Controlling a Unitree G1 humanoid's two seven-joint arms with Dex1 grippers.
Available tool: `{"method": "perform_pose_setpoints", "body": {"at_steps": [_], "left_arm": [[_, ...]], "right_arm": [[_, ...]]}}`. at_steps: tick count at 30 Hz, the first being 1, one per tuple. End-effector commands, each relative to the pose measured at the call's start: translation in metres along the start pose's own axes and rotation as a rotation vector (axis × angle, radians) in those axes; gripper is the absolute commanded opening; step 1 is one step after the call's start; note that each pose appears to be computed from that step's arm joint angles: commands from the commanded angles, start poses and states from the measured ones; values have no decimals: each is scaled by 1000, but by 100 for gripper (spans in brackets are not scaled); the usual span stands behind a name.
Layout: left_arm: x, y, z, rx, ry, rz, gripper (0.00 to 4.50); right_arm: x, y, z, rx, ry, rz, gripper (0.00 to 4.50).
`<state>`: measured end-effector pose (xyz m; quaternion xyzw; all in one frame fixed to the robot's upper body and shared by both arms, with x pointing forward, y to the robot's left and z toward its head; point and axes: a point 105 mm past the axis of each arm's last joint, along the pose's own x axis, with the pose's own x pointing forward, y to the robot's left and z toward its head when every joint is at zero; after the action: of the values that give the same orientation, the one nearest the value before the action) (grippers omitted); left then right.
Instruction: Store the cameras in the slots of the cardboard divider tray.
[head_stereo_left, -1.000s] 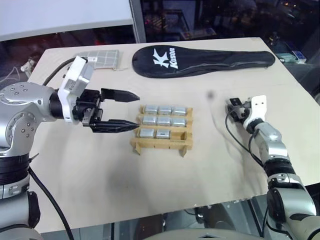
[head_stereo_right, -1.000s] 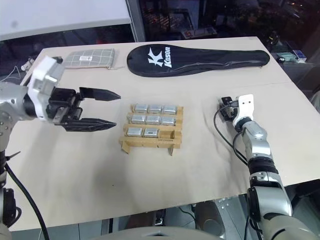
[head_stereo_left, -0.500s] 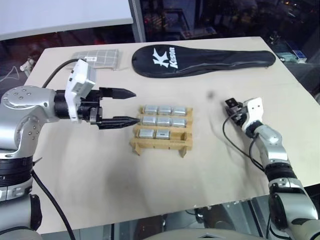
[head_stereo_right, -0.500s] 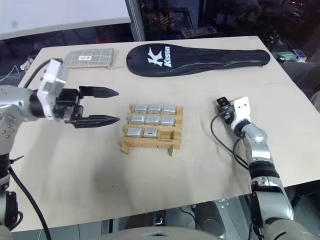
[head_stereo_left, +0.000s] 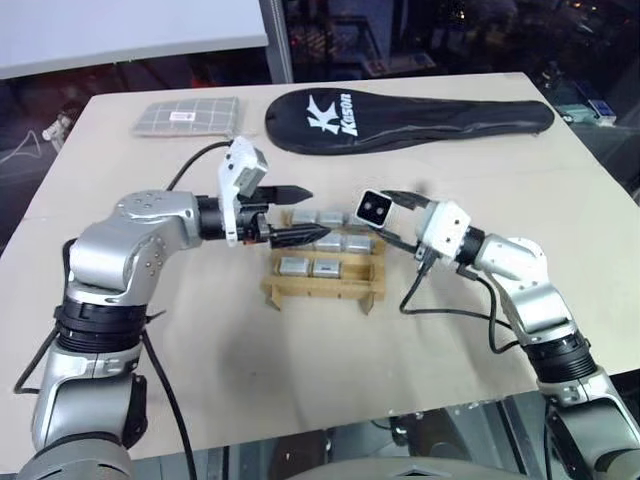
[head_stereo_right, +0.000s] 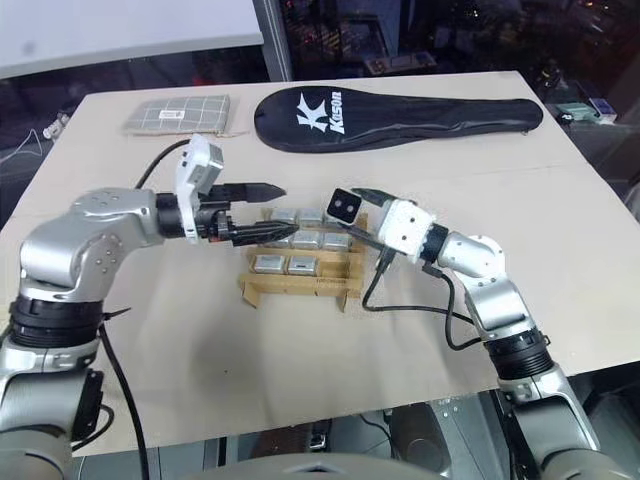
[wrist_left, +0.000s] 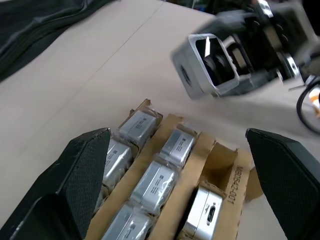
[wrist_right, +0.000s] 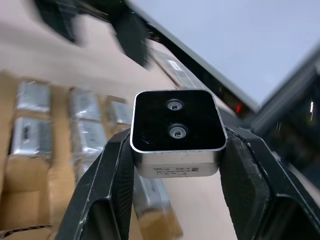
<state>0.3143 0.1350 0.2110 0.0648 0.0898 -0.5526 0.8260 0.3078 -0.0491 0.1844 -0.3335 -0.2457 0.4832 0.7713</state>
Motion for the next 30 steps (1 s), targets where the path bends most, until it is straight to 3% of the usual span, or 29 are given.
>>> {"method": "perform_pose_setpoints", "body": {"at_steps": [1,14,30], "left_arm": [[8,-15,15,-1,-49,-76,450],[16,-26,25,-119,-59,-164,450],[13,-26,32,-161,-87,-197,450]], "right_arm": [[4,-2,17,-179,-59,40,186],[22,-1,37,-503,-156,46,186],[24,2,42,-532,-210,20,186]]}}
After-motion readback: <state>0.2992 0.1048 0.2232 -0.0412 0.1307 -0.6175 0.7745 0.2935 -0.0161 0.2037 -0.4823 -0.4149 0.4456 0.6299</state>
